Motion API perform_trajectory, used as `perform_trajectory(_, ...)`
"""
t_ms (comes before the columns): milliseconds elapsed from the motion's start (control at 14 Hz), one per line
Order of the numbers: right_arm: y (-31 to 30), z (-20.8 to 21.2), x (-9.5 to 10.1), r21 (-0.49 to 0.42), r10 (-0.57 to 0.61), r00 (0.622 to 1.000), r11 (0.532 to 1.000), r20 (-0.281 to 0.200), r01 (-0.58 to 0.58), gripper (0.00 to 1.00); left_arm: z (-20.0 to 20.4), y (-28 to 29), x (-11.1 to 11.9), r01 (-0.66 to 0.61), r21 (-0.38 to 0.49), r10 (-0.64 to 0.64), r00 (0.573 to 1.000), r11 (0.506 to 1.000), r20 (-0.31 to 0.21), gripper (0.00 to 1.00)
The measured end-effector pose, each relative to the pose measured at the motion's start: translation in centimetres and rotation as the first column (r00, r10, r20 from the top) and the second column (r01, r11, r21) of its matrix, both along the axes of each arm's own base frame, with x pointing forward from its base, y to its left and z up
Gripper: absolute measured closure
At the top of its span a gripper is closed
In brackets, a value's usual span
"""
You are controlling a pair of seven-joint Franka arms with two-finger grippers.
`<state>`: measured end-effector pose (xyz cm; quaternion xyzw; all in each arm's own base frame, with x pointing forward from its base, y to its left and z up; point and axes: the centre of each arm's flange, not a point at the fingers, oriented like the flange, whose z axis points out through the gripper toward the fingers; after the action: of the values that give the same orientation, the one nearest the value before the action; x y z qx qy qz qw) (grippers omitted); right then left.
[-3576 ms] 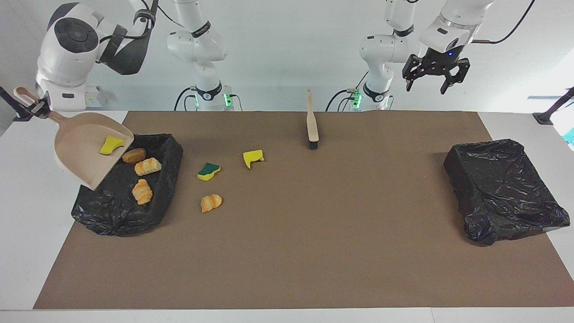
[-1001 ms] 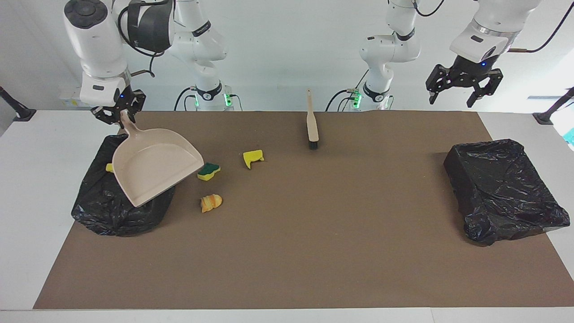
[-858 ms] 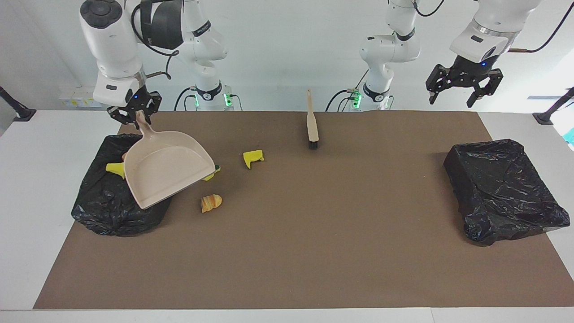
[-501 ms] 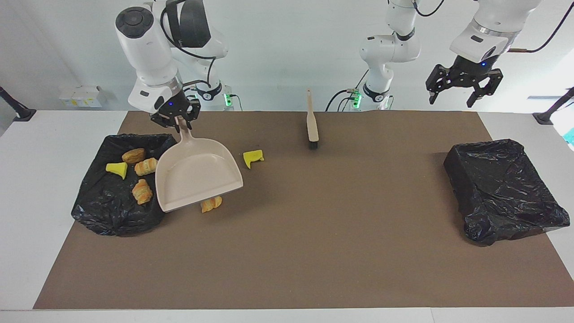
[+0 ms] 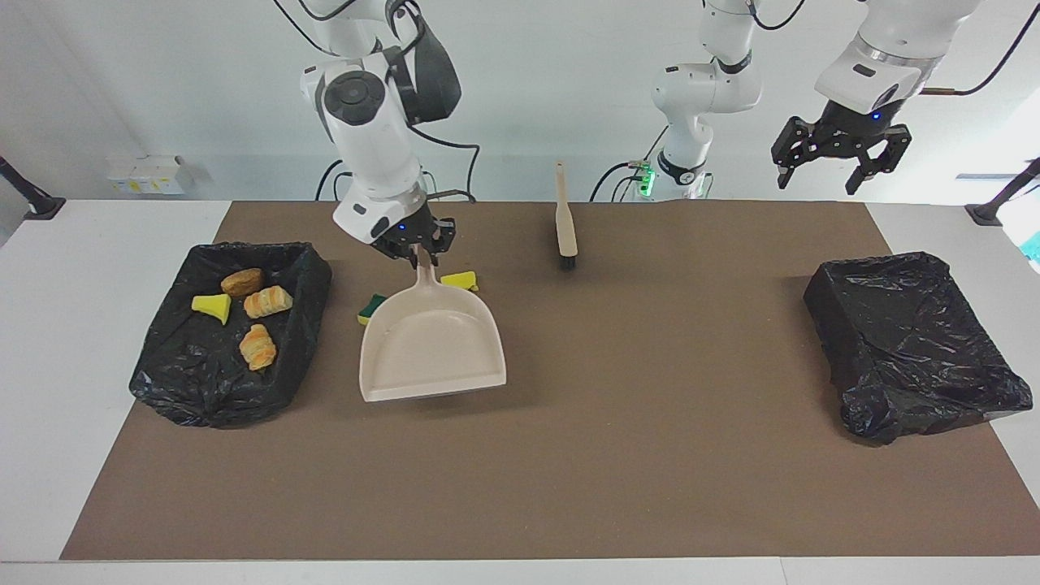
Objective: Sweep and dump trash in bin
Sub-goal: 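Bring the empty dustpan back to the table center with the right gripper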
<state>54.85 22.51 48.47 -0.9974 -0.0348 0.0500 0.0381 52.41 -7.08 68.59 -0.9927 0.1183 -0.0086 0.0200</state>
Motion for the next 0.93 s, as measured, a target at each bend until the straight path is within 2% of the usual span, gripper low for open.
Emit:
perform_trajectory(215, 7.8, -2.4, 0.8, -0.002, -0.055, 0.998, 0.998, 0.000, 0.055, 0.68, 0.0, 0.0, 0.0, 0.000, 0.000, 0.000, 1.000, 1.000, 0.000, 0.00)
perform_trajectory(572, 17.1, -7.0, 2.8, 0.008, -0.151, 0.989, 0.989, 0.003, 0.151, 0.68, 0.0, 0.0, 0.0, 0.000, 0.000, 0.000, 1.000, 1.000, 0.000, 0.00)
perform_trajectory(930, 23.3, -12.3, 2.4, 0.011, -0.131, 0.991, 0.991, 0.017, 0.131, 0.68, 0.0, 0.0, 0.0, 0.000, 0.000, 0.000, 1.000, 1.000, 0.000, 0.00)
